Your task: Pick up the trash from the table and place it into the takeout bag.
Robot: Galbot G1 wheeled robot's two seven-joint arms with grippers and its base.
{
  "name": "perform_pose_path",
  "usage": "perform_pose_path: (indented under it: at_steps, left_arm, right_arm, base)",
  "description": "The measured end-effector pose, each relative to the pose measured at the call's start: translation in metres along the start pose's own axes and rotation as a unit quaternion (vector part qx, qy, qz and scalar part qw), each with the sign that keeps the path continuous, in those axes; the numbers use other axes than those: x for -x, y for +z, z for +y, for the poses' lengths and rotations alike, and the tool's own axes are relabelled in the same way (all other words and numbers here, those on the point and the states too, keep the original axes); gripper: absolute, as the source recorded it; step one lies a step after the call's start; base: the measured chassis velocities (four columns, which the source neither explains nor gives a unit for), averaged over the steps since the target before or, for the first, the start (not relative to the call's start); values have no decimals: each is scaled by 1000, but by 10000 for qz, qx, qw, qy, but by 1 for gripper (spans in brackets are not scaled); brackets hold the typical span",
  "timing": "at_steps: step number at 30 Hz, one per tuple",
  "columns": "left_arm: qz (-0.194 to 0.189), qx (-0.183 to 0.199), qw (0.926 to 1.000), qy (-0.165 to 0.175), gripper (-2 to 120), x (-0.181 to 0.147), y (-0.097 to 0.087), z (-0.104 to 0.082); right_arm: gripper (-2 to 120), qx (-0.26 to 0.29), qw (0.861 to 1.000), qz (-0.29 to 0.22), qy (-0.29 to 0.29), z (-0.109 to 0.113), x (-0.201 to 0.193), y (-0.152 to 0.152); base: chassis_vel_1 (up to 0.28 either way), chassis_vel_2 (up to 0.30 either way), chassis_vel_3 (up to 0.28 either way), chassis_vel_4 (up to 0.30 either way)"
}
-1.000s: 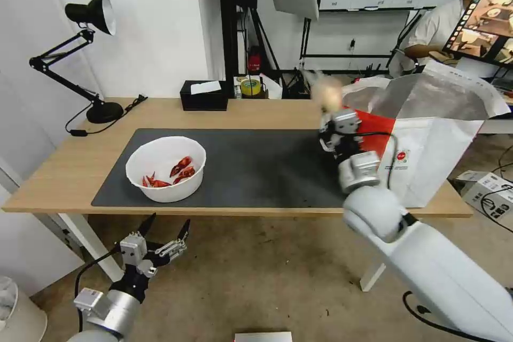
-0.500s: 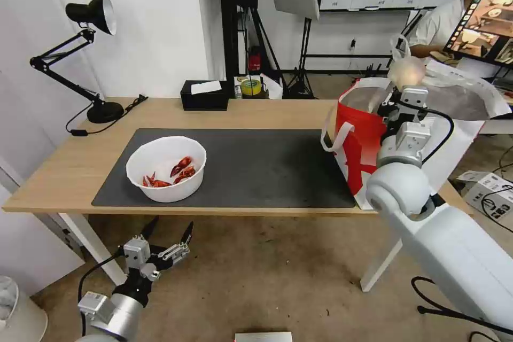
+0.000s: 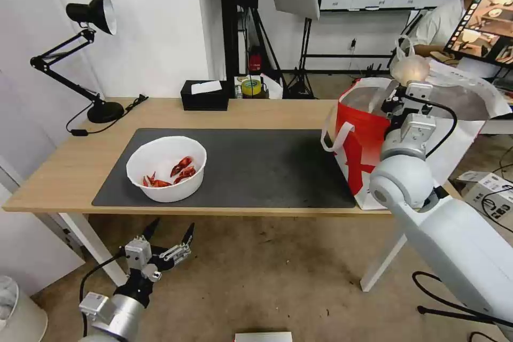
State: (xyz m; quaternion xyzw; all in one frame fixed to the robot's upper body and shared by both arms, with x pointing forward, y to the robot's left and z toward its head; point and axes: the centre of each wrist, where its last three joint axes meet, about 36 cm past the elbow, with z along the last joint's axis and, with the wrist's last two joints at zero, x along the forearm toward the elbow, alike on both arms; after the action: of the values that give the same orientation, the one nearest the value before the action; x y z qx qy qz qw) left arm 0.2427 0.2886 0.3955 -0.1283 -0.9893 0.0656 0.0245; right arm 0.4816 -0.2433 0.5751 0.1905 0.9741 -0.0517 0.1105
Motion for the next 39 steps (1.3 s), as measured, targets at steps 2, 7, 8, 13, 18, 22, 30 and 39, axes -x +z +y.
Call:
perform_pose_path:
  at_steps: [2,7,8,13,18,22,30,39]
  left_arm:
    - [-5,-12,10000,7,100,0,0,0]
    - [-3,-20,10000,16,100,1,1,0]
    - [-7,-22,10000,18,100,2,1,0]
    - [-28,-10,10000,40,100,3,-1,0]
    - [-16,32,10000,56,100,1,-3,2]
    - [-10,49,10000,68,100,2,-4,3]
    - [-9,36,10000,92,100,3,-4,2]
    - [-39,53,9999,105,100,4,-7,2]
  right_arm:
    - [14,18,10000,49,25,-2,0,-1]
    - [29,54,9999,126,-4,-3,0,-2]
    - [34,81,9998,163,-26,-3,0,-2]
    - [52,116,9997,207,-86,-3,-2,-2]
    - [69,174,9994,262,-128,-3,-6,-1]
    - [84,201,9993,290,-149,-3,-7,-1]
    - [100,204,9991,304,-196,-5,-10,-1]
    - [100,218,9991,296,-213,-6,-11,-2]
  base:
    - [0,0,0,0]
    - [0,0,0,0]
    - [0,0,0,0]
    - [0,0,0,0]
    - [0,0,0,0]
    - [0,0,0,0]
    - [0,0,0,0]
    - [0,0,0,0]
